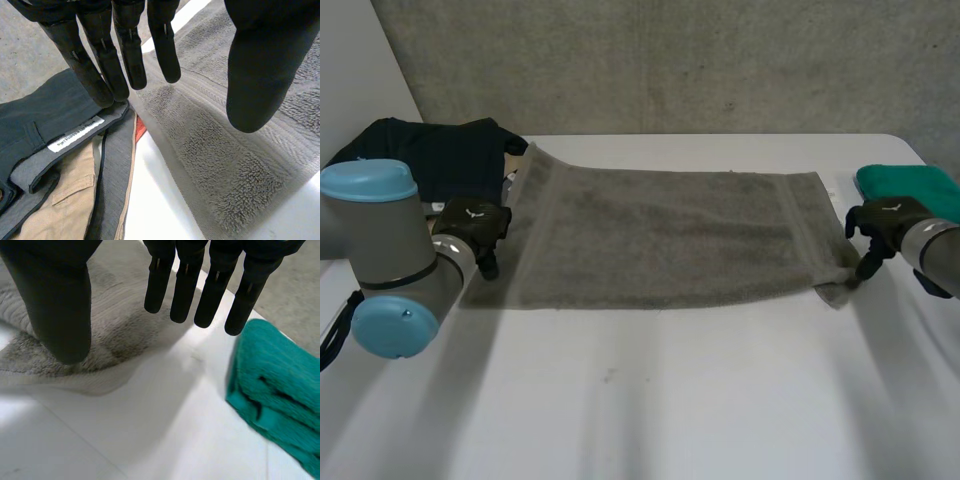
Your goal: Fold the laundry.
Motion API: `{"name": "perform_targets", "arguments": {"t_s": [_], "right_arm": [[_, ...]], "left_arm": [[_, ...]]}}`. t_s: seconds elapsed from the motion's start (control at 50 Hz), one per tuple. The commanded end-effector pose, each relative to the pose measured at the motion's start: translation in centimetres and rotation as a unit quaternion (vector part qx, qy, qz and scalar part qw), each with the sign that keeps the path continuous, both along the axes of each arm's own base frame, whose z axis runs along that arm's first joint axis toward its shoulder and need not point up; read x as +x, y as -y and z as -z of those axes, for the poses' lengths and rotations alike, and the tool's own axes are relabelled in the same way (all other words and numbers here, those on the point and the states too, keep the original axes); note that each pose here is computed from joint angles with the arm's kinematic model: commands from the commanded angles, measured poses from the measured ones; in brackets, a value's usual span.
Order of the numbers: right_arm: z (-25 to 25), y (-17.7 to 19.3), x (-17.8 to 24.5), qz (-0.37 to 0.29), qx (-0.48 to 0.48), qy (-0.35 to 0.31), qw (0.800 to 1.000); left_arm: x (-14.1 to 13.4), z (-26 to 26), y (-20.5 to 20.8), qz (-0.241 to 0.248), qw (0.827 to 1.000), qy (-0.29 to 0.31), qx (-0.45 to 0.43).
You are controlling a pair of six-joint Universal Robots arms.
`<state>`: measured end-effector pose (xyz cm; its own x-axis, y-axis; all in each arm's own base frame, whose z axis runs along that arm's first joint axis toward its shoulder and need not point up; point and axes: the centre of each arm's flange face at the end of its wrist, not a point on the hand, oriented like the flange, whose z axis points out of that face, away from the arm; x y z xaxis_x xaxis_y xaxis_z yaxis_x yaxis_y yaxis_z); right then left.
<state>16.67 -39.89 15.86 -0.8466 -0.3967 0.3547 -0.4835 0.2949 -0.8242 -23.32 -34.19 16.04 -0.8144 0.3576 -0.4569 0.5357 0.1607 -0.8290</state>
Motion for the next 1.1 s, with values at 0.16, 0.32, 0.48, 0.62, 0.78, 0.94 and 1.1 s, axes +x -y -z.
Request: {"name": "perform_targets", "arguments": {"t_s": [0.16, 0.32, 0.48, 0.62, 0.78, 0.94, 1.1], "right_arm": [[-2.1, -4.5, -1.0, -0.058, 0.035, -0.034, 0.997], [-0.9, -6.4, 0.3, -0.114, 0.063, -0.027, 0.991], [1.9, -4.6, 1.3, -0.117, 0.059, -0.036, 0.991], [3.0, -2.4, 1.8, -0.109, 0.015, -0.046, 0.993], [3.5, -0.7, 2.3, -0.115, -0.025, -0.051, 0.992], [3.7, 0.4, 2.6, -0.125, -0.044, -0.052, 0.99], [4.2, 1.6, 2.9, -0.124, -0.073, -0.057, 0.988]], "left_arm": [[2.2, -0.2, -1.6, 0.009, 0.999, 0.032, 0.016], [3.2, 0.4, -1.7, 0.028, 0.998, 0.04, 0.031], [3.3, 1.0, -1.1, 0.029, 0.998, 0.037, 0.039], [3.0, 0.4, -0.8, 0.027, 0.999, 0.025, 0.031], [3.0, 0.0, -0.6, 0.024, 0.999, 0.012, 0.028], [2.8, 0.3, -0.4, 0.025, 0.999, 0.015, 0.029], [2.8, 0.5, -0.4, 0.025, 0.999, 0.014, 0.033]]}}
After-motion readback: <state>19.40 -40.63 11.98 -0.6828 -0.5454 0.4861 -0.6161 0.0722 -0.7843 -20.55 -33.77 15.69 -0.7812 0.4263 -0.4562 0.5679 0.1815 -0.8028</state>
